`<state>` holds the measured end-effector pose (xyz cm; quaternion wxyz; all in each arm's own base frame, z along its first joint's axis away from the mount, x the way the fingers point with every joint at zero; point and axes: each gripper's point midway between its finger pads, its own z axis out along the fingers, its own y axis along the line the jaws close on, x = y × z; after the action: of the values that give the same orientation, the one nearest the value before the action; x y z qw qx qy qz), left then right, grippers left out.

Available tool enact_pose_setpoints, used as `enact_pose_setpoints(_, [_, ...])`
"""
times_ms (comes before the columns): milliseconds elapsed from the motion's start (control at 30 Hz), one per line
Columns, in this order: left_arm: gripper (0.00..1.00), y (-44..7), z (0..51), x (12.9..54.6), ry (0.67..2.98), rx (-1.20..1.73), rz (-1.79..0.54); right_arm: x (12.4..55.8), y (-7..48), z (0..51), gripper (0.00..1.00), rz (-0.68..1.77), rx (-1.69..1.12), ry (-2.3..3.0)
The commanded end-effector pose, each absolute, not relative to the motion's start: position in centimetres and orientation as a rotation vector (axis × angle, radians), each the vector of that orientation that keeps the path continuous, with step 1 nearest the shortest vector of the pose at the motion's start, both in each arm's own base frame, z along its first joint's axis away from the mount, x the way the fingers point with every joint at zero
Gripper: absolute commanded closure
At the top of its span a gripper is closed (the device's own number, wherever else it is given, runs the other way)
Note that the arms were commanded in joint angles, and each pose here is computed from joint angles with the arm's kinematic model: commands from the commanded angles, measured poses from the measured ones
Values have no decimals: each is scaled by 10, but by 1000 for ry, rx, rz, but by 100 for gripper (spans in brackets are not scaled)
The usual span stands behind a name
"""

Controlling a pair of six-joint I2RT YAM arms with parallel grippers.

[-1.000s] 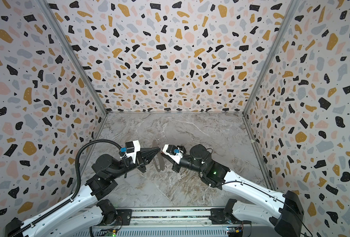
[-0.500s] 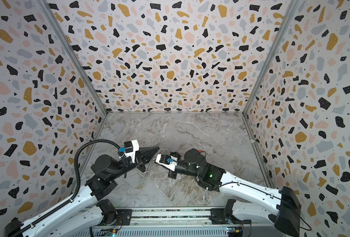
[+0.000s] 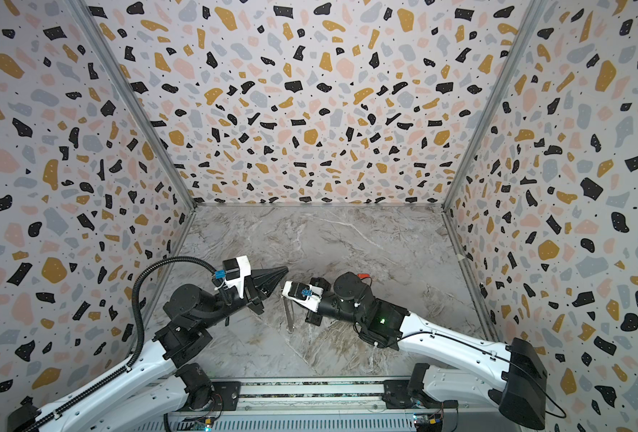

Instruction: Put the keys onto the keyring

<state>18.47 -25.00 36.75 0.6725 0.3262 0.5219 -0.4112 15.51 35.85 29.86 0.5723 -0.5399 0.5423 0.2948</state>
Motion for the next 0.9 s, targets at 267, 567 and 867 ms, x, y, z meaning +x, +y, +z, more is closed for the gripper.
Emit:
enact_pose_setpoints(267, [100, -233, 374, 180, 1156, 695, -868, 161, 344, 337, 100, 640, -1173, 1204])
enact_pose_setpoints(567, [88, -228, 357, 179, 1203, 685, -869, 166, 335, 355, 100, 628, -1121, 1181])
enact_pose_setpoints(867, [81, -238, 342, 174, 1238, 768, -893, 171, 333, 366, 100, 624, -1108, 1172])
